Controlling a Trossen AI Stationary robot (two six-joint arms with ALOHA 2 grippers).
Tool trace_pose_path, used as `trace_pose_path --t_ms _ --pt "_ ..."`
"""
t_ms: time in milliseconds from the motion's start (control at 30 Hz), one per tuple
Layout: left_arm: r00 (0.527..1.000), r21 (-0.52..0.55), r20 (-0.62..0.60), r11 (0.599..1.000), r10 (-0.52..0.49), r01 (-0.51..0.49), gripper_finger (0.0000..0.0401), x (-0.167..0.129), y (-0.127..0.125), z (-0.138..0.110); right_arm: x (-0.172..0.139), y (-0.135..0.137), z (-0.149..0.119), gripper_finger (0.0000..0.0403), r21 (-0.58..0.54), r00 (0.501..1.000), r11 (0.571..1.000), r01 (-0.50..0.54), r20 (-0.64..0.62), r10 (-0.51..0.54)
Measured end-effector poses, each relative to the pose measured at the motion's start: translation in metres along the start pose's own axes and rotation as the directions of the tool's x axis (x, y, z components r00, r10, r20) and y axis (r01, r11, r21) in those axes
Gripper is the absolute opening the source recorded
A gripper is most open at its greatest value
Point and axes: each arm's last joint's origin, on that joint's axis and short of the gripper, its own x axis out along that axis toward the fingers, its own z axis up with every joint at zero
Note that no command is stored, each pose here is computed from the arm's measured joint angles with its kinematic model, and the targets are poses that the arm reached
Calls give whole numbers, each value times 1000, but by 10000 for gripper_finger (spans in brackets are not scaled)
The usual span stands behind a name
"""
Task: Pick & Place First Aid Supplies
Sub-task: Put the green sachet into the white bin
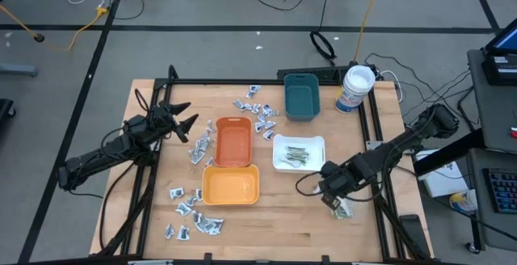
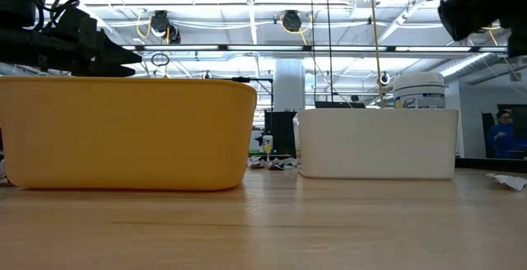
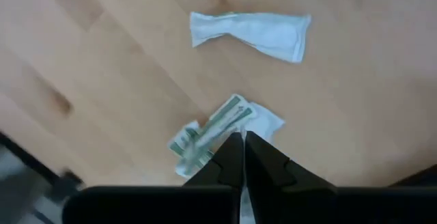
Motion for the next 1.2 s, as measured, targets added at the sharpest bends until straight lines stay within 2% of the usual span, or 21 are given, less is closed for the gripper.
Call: trace_pose_path --t_ms 233,433,667,1000,1200 --pt "1000 -1 0 1000 0 0 308 0 0 0 -17 1 6 6 -292 1000 956 11 4 -10" --pt "1000 -1 0 1000 0 0 308 0 0 0 -20 -1 26 6 -412 999 910 47 -7 -54" --pt "1000 -1 0 1000 0 0 308 0 0 0 -23 0 72 6 -478 996 876 67 -20 -87" --pt "1000 0 0 1000 0 0 308 0 0 0 -33 -8 143 6 -469 998 881 58 5 -63" --pt "1000 -1 0 1000 0 0 308 0 0 0 -36 -17 172 6 -496 997 866 59 -6 -72"
